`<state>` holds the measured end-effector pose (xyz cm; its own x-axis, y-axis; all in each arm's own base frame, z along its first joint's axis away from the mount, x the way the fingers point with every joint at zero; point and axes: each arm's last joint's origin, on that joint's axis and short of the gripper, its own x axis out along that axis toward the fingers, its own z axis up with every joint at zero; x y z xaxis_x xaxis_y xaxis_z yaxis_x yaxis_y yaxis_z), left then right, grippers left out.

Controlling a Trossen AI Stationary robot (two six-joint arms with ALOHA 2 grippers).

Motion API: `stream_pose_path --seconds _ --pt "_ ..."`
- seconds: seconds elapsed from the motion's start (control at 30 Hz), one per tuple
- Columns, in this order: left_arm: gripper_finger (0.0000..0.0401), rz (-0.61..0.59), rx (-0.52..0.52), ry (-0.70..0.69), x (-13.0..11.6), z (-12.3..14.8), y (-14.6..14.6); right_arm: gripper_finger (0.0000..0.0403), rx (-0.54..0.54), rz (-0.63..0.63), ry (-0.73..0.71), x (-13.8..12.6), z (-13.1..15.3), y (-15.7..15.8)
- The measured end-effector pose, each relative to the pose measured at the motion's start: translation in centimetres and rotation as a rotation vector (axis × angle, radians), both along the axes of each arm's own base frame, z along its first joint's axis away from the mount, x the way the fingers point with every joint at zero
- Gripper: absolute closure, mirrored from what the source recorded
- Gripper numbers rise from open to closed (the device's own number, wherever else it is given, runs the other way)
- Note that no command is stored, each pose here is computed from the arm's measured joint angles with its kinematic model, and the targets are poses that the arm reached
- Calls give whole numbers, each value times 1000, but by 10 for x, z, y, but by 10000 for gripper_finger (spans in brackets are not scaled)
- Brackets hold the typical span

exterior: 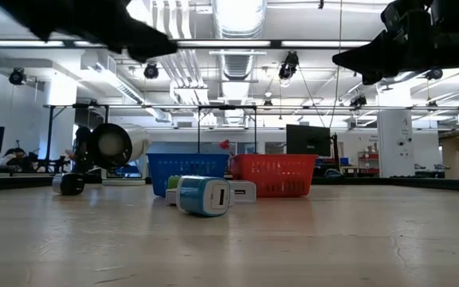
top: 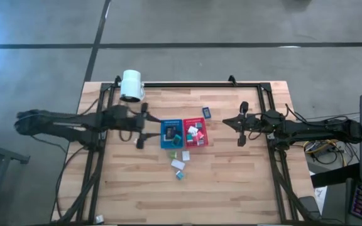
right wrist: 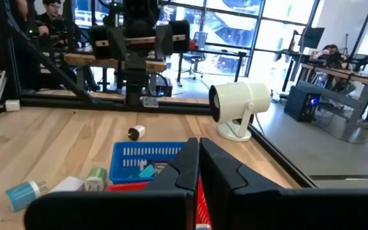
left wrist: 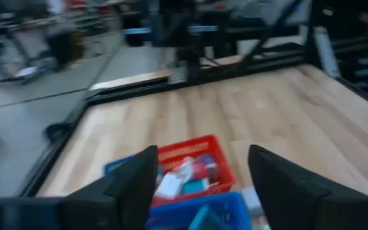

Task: Pick & Place Office items
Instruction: Put the blue digital timer into the blue bin

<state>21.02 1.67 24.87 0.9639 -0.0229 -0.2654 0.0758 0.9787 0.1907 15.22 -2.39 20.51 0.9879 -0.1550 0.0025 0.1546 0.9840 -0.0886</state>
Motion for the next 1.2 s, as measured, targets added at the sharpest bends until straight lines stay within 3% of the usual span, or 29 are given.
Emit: stream_pose_path --seconds 0.13,0.27,0.53,1.2 --pt "214 92 -48 -60 -34 -10 -1 394 2 0 -8 0 1 0" --pt "283 109 -95 -70 -56 -29 -3 394 2 0 -9 0 1 0" --pt "391 114 -114 -60 -73 -49 -4 394 1 0 -9 0 1 0" --pt "385 83 -172 18 -75 -64 -6 394 0 -1 1 0 0 0"
